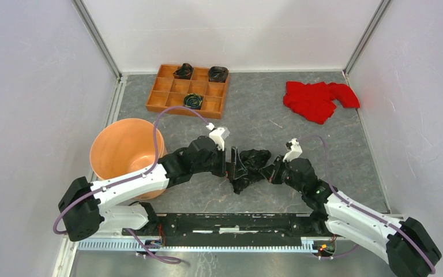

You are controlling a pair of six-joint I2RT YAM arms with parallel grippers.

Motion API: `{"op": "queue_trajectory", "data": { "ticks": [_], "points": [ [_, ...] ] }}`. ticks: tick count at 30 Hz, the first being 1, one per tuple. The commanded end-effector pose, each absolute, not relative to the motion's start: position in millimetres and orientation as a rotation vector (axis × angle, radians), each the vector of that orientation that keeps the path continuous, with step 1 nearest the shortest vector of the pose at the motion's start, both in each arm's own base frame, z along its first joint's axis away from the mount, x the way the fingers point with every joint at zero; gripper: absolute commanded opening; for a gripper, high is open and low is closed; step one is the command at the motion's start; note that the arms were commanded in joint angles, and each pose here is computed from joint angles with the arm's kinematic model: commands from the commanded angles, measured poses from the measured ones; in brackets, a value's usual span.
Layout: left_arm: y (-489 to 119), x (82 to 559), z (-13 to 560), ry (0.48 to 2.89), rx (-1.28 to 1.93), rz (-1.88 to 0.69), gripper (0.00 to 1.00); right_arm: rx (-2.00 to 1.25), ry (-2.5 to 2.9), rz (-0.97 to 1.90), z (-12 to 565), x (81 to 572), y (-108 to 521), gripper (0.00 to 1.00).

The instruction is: Put the trash bags into the trash bin

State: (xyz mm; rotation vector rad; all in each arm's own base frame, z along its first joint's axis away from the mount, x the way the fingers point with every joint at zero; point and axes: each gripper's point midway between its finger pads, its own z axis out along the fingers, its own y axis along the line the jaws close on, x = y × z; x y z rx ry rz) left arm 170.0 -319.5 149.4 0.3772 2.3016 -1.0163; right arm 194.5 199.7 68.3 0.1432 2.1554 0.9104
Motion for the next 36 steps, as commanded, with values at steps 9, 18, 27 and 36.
{"op": "queue_trajectory", "data": {
  "ticks": [9,18,27,36],
  "points": [
    [-310,192,209,2.129,0.314,-0.967,1.00,-0.663,1.731,0.695,253,233,237,0.00],
    [-262,191,319,1.874,0.265,-0.924,1.00,-0.960,1.531,0.729,371,228,267,0.01],
    [-253,202,320,1.837,0.222,-0.860,1.00,-0.809,1.483,0.899,383,203,262,0.01],
    [-282,181,298,1.818,0.150,-1.170,0.99,-0.409,1.560,0.974,404,220,245,0.00]
  ]
}}
